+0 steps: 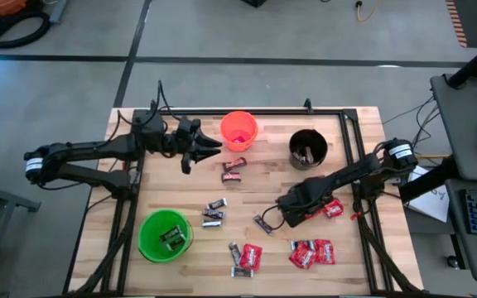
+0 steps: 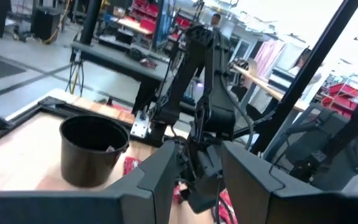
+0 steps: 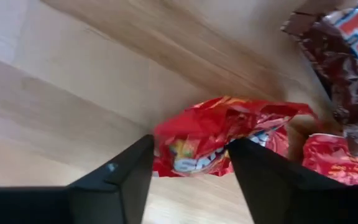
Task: Sort candy
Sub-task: Put the red candy into the orange bucket, then put the brown chocolate into the black bucket
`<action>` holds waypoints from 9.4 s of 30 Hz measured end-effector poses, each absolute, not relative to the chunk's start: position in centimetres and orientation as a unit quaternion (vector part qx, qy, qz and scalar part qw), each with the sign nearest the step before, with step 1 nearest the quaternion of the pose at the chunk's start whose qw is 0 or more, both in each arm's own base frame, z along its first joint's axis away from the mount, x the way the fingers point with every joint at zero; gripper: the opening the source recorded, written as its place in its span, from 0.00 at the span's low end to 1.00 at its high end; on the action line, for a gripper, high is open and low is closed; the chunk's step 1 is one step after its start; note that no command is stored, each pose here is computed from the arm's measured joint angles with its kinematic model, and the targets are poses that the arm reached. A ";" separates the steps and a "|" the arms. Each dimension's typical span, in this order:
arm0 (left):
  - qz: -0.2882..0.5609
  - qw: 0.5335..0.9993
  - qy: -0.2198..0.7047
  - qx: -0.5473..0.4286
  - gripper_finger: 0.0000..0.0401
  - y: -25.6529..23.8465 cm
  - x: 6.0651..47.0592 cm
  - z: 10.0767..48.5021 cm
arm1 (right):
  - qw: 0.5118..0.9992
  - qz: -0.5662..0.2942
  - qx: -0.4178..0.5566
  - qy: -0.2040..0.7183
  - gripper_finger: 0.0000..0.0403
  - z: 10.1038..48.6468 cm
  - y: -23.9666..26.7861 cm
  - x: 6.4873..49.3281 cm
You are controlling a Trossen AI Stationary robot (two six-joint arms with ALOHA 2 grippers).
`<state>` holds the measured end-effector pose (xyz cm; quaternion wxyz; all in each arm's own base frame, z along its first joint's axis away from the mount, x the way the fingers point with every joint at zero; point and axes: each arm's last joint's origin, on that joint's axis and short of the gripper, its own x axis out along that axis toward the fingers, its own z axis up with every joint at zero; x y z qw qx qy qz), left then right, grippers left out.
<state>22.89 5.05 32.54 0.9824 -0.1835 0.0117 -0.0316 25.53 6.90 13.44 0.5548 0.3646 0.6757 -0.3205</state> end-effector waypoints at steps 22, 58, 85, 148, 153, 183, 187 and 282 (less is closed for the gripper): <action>0.039 0.926 0.274 -0.258 0.28 5.6 21.2 28.4 | 0.666 -0.210 0.417 0.582 0.08 22.3 6.2 26.1; 0.082 0.875 0.282 -0.386 0.28 4.9 19.0 34.8 | 0.969 -0.120 0.081 0.201 0.08 29.8 -14.8 36.6; 0.207 0.867 0.265 -0.367 0.28 5.5 18.6 35.8 | 0.988 -0.097 0.004 0.117 0.08 21.2 -18.0 34.7; 0.139 0.896 0.318 -0.276 0.28 5.3 20.8 34.5 | 0.873 -0.106 0.213 0.425 0.51 32.3 -13.9 34.6; 0.115 0.914 0.308 -0.239 0.28 4.9 21.1 34.8 | 0.809 -0.105 0.273 0.510 0.51 33.6 -11.0 33.3; 0.106 0.928 0.296 -0.201 0.28 4.8 21.3 35.1 | 0.763 0.027 0.147 0.629 0.51 27.0 3.0 22.0; 0.106 0.928 0.296 -0.201 0.28 4.8 21.3 35.1 | 0.756 -0.033 0.102 0.646 0.51 23.9 2.5 20.7; 0.117 0.921 0.291 -0.231 0.28 4.9 21.4 35.1 | 0.686 -0.384 0.285 0.548 0.09 30.5 -11.1 22.6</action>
